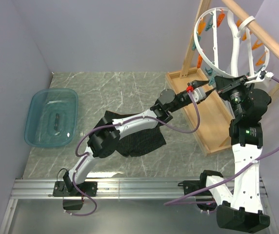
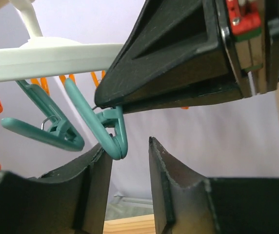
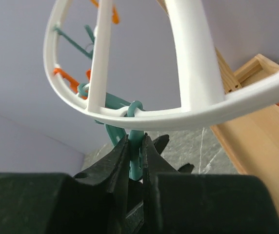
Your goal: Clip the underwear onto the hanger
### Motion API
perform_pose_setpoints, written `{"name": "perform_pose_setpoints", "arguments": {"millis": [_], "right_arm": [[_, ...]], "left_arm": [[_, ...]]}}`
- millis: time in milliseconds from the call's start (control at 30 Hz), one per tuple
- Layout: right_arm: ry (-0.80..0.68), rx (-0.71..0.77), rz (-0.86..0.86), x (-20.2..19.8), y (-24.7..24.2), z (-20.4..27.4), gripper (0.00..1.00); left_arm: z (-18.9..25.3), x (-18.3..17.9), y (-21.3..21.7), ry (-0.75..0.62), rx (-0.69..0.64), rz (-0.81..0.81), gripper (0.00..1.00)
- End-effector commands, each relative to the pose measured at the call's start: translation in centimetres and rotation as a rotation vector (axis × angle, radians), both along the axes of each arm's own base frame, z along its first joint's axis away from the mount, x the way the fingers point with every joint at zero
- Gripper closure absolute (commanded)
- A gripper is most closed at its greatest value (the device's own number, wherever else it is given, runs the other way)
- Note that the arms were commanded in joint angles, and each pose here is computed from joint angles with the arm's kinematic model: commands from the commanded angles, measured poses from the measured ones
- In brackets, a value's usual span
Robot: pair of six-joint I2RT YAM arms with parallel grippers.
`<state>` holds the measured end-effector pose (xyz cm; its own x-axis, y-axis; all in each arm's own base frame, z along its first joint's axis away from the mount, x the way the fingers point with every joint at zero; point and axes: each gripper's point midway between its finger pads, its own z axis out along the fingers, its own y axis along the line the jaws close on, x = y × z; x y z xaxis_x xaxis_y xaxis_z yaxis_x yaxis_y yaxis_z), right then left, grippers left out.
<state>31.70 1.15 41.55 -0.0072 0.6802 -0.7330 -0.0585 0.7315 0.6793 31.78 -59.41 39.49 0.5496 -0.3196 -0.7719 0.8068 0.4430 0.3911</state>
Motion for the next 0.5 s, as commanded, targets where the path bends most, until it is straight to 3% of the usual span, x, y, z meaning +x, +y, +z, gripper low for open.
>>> {"name": "perform_pose_setpoints", "arguments": {"millis": [0, 233, 467], "right_arm": [[-0.103, -0.082, 0.053, -0.1, 0.8, 1.8, 1.0], [-0.136, -0.172, 0.1, -0.2, 1.3, 1.5, 1.0], [-0.153, -0.242, 0.145, -0.3, 1.9, 1.1, 1.0]], "left_arm": [[6.0, -3.7, 1.1, 0.026, -0.08, -0.161, 0.59], [6.5, -2.8, 1.5, 0.146, -0.092, -0.272, 0.6], [6.8, -3.0, 1.5, 0.182, -0.096, -0.336, 0.64]]}}
